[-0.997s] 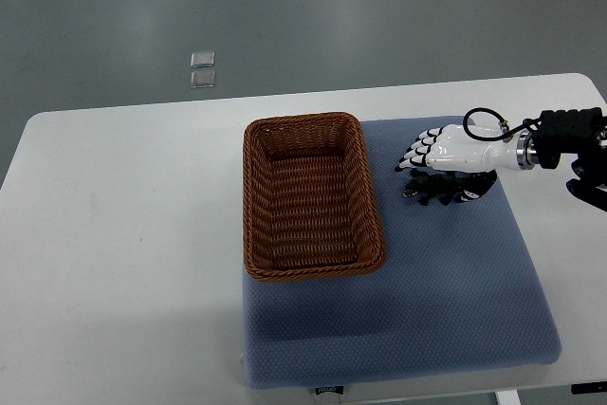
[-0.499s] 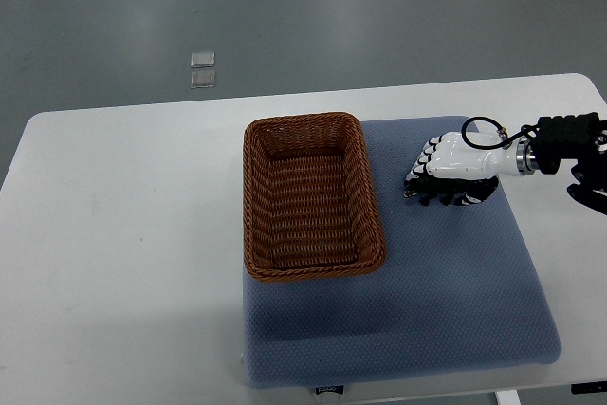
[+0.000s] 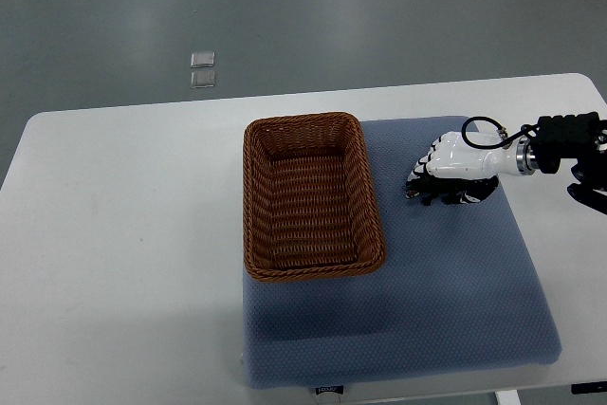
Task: Place crocodile in brown basket with right hand
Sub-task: 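Lift the crocodile with the right hand off the mat, then carry the crocodile over the wicker basket and lower it inside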
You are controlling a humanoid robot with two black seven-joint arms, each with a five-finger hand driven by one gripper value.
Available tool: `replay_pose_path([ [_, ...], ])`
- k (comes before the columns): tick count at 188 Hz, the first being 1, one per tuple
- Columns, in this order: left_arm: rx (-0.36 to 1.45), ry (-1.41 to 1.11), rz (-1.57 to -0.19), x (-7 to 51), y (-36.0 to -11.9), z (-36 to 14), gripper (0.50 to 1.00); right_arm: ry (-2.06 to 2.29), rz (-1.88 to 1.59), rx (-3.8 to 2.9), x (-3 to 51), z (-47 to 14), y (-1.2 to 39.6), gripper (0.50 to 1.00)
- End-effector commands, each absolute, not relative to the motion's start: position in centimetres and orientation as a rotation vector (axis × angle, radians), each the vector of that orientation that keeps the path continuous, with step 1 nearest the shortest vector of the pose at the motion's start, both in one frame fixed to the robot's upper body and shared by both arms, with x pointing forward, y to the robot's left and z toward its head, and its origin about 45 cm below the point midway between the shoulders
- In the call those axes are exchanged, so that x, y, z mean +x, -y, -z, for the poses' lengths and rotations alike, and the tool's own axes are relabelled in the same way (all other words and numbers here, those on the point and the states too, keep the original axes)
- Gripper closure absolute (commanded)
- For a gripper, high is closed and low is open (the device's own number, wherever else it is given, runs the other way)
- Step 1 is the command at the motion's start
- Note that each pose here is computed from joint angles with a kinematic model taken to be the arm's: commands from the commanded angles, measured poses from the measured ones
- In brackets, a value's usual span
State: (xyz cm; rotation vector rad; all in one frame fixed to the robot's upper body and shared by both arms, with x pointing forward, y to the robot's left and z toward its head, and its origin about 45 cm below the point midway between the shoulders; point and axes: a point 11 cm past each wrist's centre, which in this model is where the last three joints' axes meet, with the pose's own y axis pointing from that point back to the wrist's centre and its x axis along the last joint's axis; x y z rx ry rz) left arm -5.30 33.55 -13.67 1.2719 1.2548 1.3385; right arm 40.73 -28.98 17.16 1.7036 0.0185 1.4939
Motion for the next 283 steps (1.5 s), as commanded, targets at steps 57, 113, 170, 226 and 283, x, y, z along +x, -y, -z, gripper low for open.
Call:
replay_pose_path([
  [57, 1.272, -1.255, -1.339, -5.3, -33.6, 13.7, 0.5, -0.011, -1.495, 1.708, 40.8, -17.3, 29.0, 0.993],
  [113, 1.272, -1.255, -1.339, -5.3, -33.6, 13.7, 0.5, 0.023, -1.518, 1.692, 41.7, -18.9, 29.2, 1.0],
  [170, 1.272, -1.255, -1.339, -5.3, -33.6, 13.7, 0.5, 0.04, -1.556, 1.669, 42.7, -20.7, 28.8, 1.0],
  [226, 1.272, -1.255, -1.339, -5.3, -33.6, 13.7, 0.5, 0.067, -1.652, 1.629, 44.7, -24.8, 27.0, 1.0],
  [283, 1.272, -1.255, -1.339, -5.3, -33.6, 13.7, 0.5, -0.002, -1.763, 1.666, 45.3, -27.4, 20.4, 1.0],
])
